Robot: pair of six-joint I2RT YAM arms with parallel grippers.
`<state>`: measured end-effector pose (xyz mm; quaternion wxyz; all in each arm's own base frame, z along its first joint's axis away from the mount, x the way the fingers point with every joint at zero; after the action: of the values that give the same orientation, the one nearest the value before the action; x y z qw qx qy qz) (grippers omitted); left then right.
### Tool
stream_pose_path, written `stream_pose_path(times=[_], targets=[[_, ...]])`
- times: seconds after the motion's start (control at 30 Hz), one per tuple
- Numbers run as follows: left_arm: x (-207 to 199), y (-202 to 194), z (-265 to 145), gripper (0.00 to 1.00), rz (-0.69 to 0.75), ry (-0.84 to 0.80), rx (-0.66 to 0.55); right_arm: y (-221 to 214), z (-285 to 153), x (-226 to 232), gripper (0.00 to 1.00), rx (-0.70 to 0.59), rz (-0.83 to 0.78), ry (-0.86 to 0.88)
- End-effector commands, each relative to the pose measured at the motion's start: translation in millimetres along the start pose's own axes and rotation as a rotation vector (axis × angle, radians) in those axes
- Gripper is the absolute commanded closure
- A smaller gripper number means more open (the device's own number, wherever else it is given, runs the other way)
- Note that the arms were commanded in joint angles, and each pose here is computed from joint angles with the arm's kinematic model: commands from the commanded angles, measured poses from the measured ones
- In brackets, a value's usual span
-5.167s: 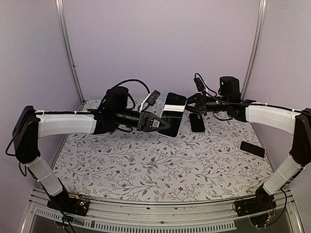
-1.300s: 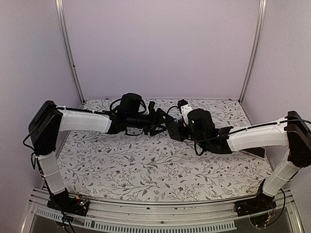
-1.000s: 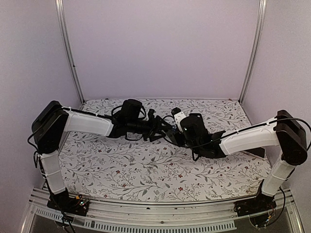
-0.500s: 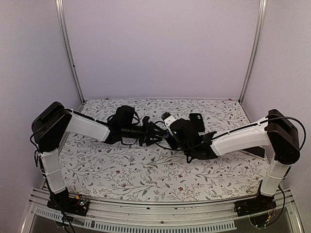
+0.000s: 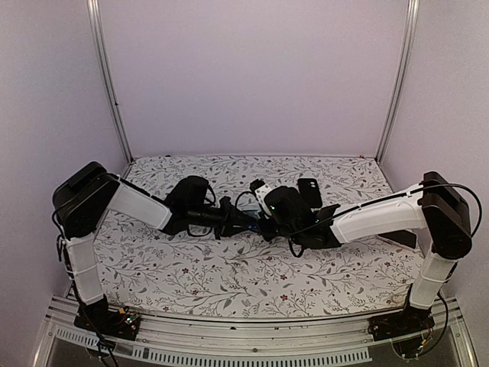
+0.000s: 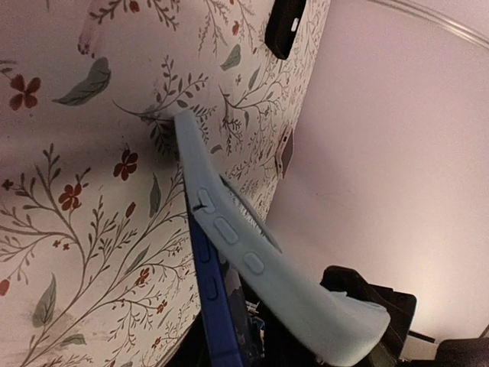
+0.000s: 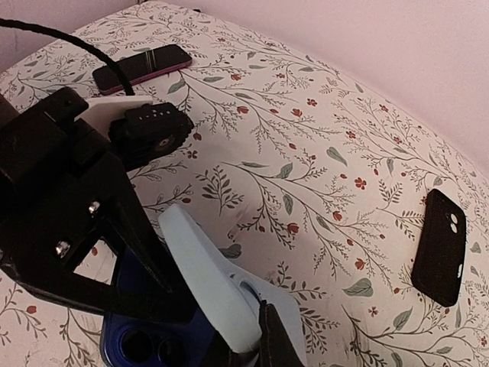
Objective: Take the phone out of the phone case
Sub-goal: Remove the phone case from the phone.
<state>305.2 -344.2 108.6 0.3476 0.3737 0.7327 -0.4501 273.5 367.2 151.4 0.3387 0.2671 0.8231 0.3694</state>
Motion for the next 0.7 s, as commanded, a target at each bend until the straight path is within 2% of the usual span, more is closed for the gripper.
stream_pose_path(times=[0.0,0.17,0.43,0.67], targets=[[3.1,6.2,2.0,0.84,0.018,-0.017,-0.011,41.8,-21.2,15.3,1.0,-0.128,0.111,0.101],[-0.2,1.8,-3.0,1.0,0.057,-0.015,0.005,33.8,-18.4,0.3,1.0,-0.078,0.121,0.011],[-20.2,-12.0,-19.5,1.0,0.178,-0.015,0.024,25.1,-15.0,-54.7,1.0,-0.024,0.199,-0.086],[-36.7,-23.2,-32.2,1.0,0.306,0.024,0.014,28.8,-11.1,-86.5,1.0,-0.007,0.233,-0.069]])
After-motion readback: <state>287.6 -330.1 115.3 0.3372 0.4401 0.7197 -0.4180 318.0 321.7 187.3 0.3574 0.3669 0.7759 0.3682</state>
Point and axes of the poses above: each gripper's point midway between its finger pads, its own z axis out along the fingers, its own x axis along the line the jaws close on, y = z × x, the point moved 5 cm from there along -z, back along the fingers, and after that the axes turned 15 degrees about -z, right-handed, at the moved point
